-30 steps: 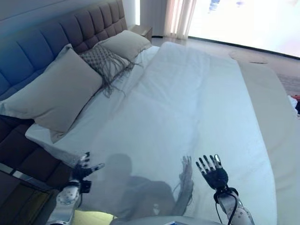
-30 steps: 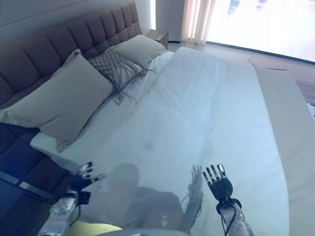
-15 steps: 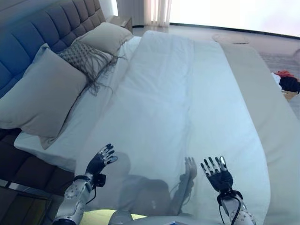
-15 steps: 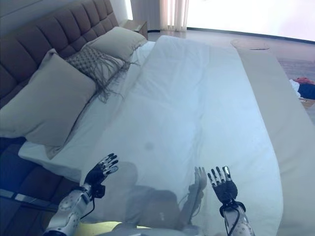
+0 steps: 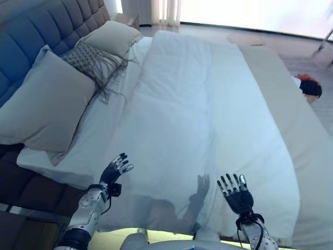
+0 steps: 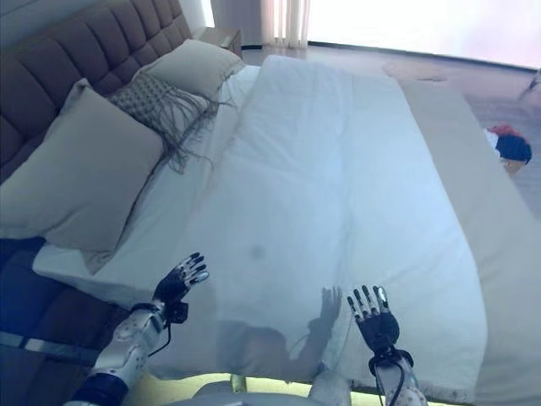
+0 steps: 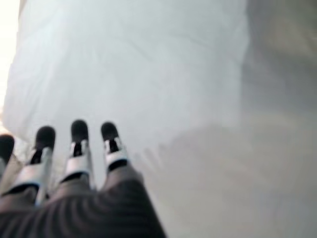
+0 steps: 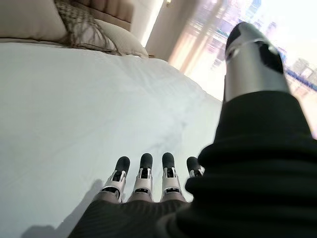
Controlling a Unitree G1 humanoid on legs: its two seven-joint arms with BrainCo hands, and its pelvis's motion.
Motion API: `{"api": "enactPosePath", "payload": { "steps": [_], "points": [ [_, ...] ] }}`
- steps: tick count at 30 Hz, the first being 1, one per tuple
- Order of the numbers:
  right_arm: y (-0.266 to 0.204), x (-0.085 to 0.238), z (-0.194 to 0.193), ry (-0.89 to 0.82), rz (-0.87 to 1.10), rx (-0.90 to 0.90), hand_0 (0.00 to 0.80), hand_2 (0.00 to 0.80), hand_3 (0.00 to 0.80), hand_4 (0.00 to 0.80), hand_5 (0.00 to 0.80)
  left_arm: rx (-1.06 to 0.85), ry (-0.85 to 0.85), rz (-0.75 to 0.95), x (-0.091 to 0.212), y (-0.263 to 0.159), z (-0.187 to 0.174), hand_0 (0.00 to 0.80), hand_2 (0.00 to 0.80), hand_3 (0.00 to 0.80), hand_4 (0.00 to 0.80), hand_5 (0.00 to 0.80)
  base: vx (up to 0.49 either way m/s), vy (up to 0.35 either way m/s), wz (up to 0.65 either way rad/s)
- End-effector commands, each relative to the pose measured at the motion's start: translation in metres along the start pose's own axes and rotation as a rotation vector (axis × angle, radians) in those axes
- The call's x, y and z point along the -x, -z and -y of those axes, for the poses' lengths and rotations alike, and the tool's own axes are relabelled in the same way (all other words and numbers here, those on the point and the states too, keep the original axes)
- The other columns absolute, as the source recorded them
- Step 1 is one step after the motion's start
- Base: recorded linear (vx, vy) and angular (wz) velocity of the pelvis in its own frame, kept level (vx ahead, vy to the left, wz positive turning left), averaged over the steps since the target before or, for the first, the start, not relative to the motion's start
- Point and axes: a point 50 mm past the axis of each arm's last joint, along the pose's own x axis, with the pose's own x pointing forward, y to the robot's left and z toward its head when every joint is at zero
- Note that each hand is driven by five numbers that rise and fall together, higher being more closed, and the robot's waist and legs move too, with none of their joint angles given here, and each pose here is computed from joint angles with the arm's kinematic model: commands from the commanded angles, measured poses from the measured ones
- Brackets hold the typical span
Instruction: Make the bed neatly
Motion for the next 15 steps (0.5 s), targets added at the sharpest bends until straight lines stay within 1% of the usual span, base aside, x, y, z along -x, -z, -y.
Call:
{"api": "enactPosePath", "payload": {
  "steps": [1, 3, 6, 8, 9, 12, 14, 15],
  "points": [
    [-0.016, 0.002, -0.016, -0.105, 0.056, -0.010, 0.000, 0.000, 0.000, 0.000, 0.000, -0.003, -0.039, 0.090, -0.003, -0.016, -0.006, 0.000, 0.000, 0.000, 0.000, 0.000, -0.076, -0.108, 0.08],
    [-0.013, 0.001, -0.016, -0.122, 0.024, -0.008, 0.000, 0.000, 0.000, 0.000, 0.000, -0.015, -0.067, 0.096, -0.002, -0.016, -0.008, 0.000, 0.000, 0.000, 0.000, 0.000, -0.089, -0.155, 0.08],
    [-0.015, -0.001, -0.017, -0.105, 0.005, 0.014, 0.000, 0.000, 0.000, 0.000, 0.000, -0.011, -0.072, 0.111, -0.001, -0.019, -0.006, 0.000, 0.000, 0.000, 0.000, 0.000, -0.131, -0.135, 0.25],
    [-0.017, -0.006, -0.021, -0.101, 0.003, 0.026, 0.000, 0.000, 0.000, 0.000, 0.000, 0.007, -0.078, 0.112, 0.003, -0.019, -0.006, 0.000, 0.000, 0.000, 0.000, 0.000, -0.183, -0.055, 0.30],
    [-0.019, -0.008, -0.024, -0.114, 0.009, 0.020, 0.000, 0.000, 0.000, 0.000, 0.000, -0.002, -0.073, 0.108, 0.004, -0.019, -0.006, 0.000, 0.000, 0.000, 0.000, 0.000, -0.165, -0.004, -0.01],
    [-0.018, -0.012, -0.031, -0.150, 0.003, -0.004, 0.000, 0.000, 0.000, 0.000, 0.000, -0.005, -0.104, 0.083, 0.005, -0.012, -0.009, 0.000, 0.000, 0.000, 0.000, 0.000, -0.102, 0.083, -0.09],
    [-0.017, -0.013, -0.031, -0.147, -0.015, 0.004, 0.000, 0.000, 0.000, 0.000, 0.000, 0.018, -0.131, 0.076, 0.005, -0.008, -0.011, 0.000, 0.000, 0.000, 0.000, 0.000, -0.030, 0.268, -0.31],
    [-0.017, -0.014, -0.032, -0.147, -0.026, 0.015, 0.000, 0.000, 0.000, 0.000, 0.000, 0.024, -0.140, 0.075, 0.005, -0.006, -0.011, 0.000, 0.000, 0.000, 0.000, 0.000, 0.020, 0.449, -0.41]
  ]
}}
